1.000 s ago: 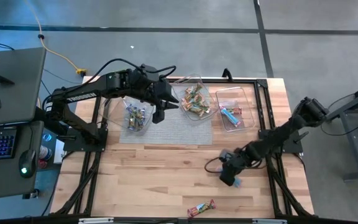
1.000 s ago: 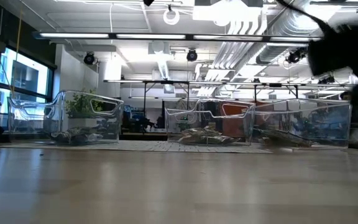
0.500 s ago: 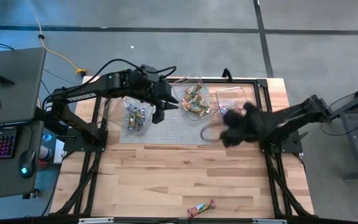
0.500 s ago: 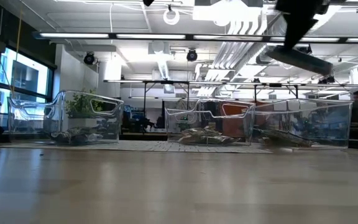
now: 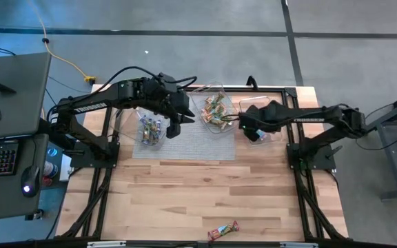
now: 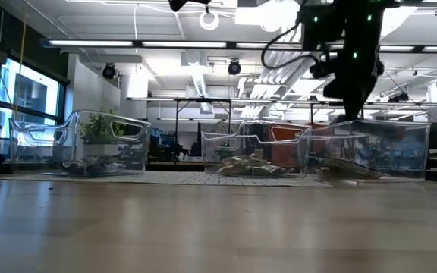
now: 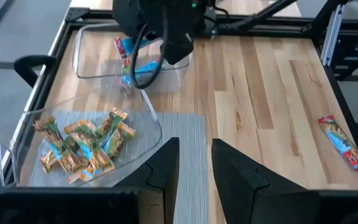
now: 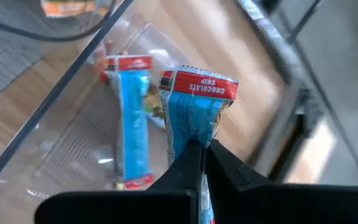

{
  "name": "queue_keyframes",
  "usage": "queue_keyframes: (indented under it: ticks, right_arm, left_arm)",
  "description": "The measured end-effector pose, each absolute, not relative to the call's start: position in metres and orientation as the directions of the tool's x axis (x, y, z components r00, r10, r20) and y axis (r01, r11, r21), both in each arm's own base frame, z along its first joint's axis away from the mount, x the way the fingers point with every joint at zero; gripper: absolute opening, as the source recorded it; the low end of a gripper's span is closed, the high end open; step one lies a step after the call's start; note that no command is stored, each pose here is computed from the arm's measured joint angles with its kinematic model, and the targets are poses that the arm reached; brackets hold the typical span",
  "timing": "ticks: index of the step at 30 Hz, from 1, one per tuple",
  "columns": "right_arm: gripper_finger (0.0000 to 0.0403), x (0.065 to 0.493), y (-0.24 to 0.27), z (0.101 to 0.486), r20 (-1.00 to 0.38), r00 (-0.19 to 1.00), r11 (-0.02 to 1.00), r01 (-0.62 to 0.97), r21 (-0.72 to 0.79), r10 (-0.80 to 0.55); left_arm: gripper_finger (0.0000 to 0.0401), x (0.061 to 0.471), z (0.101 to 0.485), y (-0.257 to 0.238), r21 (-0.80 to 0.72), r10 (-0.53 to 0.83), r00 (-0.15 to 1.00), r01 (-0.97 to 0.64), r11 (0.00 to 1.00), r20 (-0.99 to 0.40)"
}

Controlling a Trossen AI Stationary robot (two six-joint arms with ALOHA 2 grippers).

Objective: Pick and place Granola Bars by type
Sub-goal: Put the red granola bar into the right transparent bin

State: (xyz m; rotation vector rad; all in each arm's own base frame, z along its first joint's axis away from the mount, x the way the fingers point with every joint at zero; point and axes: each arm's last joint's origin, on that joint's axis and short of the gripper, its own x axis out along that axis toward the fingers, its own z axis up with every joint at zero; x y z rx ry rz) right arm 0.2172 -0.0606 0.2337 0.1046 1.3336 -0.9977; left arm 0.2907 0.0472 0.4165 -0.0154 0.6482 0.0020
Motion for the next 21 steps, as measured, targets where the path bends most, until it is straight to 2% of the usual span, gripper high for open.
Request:
queue_keyframes:
  ticks: [4,9,17,21]
  right_arm:
    - [0.0009,0.216,-0.070,0.217,-0.838,-0.070,0.644,0.606,-0.467,-0.541]
    - [0.0029,0.216,-0.079,0.213,-0.838,-0.060,0.632,0.629,-0.453,-0.542]
    - [0.0086,0.214,-0.086,0.215,-0.835,-0.076,0.638,0.609,-0.472,-0.545]
    - [0.0108,0.222,-0.082,0.230,-0.846,-0.029,0.674,0.590,-0.445,-0.533]
  left_arm:
    - [0.0089,0.290,0.416,0.047,-0.015,-0.004,0.792,-0.007,1.000,-0.610]
    - [0.0089,0.290,0.416,0.047,-0.015,-0.003,0.792,-0.008,1.000,-0.610]
    - [0.0089,0.290,0.416,0.047,-0.013,0.000,0.792,-0.010,1.000,-0.610]
    - [0.0089,0.290,0.416,0.047,-0.012,0.000,0.793,-0.010,1.000,-0.609]
